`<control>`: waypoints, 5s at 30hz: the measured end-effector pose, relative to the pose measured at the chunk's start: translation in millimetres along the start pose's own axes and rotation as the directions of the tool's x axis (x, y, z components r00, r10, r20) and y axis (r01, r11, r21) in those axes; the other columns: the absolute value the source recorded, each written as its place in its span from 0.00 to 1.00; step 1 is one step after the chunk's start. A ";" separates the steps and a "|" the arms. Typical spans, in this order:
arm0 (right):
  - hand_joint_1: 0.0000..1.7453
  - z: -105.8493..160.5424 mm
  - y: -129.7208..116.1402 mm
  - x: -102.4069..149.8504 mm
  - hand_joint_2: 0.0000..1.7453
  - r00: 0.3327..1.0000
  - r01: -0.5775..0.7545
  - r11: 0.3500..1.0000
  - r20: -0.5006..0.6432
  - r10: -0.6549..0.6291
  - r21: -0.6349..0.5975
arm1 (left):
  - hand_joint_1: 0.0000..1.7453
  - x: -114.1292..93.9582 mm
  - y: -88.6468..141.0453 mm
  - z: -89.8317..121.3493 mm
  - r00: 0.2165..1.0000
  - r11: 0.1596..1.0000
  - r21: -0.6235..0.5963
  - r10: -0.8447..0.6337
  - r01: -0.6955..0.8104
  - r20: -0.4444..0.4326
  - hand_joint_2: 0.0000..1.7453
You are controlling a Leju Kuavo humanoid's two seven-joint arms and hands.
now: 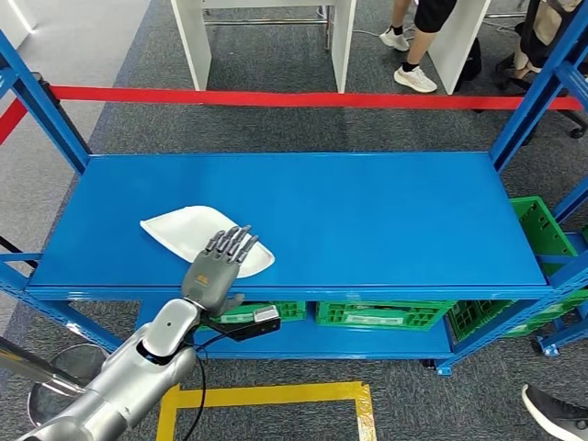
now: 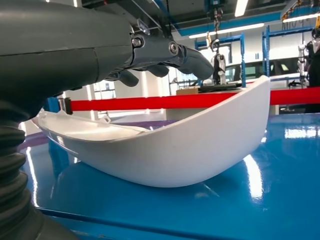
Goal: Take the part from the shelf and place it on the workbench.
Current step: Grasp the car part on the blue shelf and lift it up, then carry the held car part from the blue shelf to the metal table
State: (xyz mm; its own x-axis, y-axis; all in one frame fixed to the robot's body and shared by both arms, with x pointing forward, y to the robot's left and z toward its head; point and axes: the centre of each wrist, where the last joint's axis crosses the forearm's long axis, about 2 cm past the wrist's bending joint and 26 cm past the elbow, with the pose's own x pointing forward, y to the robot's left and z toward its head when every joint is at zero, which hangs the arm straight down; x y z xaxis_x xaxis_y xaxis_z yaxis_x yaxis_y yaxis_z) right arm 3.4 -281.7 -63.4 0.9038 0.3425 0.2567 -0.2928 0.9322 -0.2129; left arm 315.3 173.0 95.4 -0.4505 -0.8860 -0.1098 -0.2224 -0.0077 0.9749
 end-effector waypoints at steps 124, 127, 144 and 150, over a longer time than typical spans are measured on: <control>0.00 10.0 -0.3 -2.6 0.00 1.000 -0.016 0.999 -0.008 0.016 0.028 | 1.00 -12.5 7.3 -36.8 0.998 0.984 -0.164 -0.065 0.066 0.010 1.00; 0.00 11.9 -0.4 -4.6 0.00 1.000 -0.006 1.000 -0.008 0.006 0.026 | 1.00 -12.8 10.3 -33.8 0.999 0.995 -0.096 0.028 -0.026 0.024 1.00; 0.00 44.3 -3.0 -12.1 0.00 0.999 0.038 0.998 0.017 -0.038 -0.044 | 1.00 -32.5 108.0 54.8 0.813 0.630 0.540 0.546 -0.558 0.203 1.00; 0.00 44.9 -4.2 -9.3 0.00 0.998 0.050 0.998 0.039 -0.048 -0.047 | 1.00 -37.9 116.9 69.7 0.810 0.589 0.586 0.542 -0.557 0.225 1.00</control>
State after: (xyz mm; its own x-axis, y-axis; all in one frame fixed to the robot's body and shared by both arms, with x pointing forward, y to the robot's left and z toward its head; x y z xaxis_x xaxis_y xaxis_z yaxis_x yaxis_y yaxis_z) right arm -17.8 -283.5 -22.6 0.9040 0.3018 0.3029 -0.2326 0.9415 -0.2440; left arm 246.1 238.0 200.1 -0.6800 -0.6171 0.3960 -0.3863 0.7606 0.5218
